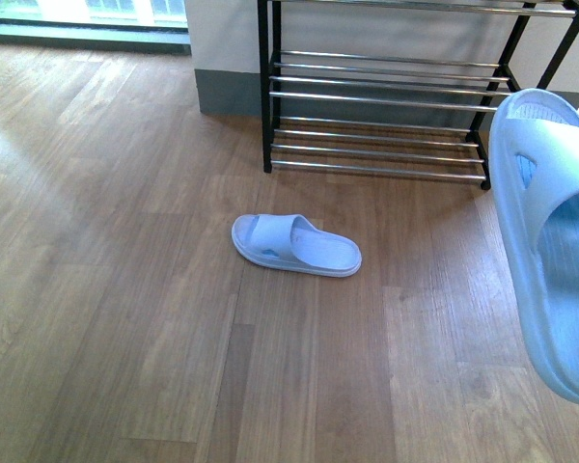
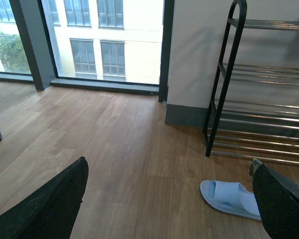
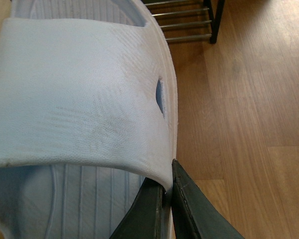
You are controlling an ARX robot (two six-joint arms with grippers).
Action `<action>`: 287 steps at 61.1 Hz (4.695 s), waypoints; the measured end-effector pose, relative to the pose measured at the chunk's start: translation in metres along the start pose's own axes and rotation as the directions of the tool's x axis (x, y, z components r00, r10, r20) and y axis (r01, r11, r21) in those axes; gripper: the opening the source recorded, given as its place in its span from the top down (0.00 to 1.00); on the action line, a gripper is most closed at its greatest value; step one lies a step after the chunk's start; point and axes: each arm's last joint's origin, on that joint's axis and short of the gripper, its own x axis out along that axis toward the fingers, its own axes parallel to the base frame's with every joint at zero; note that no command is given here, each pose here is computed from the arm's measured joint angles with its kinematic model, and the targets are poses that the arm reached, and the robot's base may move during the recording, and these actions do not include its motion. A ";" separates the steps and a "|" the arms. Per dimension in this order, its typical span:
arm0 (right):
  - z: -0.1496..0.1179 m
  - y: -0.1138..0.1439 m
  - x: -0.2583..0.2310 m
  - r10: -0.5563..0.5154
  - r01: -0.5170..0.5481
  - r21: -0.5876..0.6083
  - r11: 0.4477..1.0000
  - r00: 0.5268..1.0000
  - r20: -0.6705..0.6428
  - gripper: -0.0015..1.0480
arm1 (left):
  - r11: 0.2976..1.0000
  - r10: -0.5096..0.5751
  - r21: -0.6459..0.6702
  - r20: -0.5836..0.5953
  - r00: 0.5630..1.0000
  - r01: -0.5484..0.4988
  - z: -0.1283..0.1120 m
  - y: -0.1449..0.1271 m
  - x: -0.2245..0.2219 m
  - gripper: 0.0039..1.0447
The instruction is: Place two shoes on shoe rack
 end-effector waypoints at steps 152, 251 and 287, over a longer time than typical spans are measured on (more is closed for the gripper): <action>0.000 -0.001 0.000 -0.009 0.009 0.004 1.000 1.000 0.002 0.98 | 0.970 0.085 -0.093 -0.735 0.673 -0.224 -0.160 -0.020 0.154 0.09; 0.000 -0.001 0.000 -0.009 0.009 0.003 1.000 1.000 0.002 0.98 | 0.998 0.048 0.029 -0.921 0.387 -0.053 -0.327 -0.075 0.240 0.84; 0.000 -0.001 0.000 -0.009 0.009 0.003 1.000 1.000 0.002 0.98 | 0.934 0.051 0.220 -0.863 0.503 0.282 -0.323 -0.077 0.247 0.98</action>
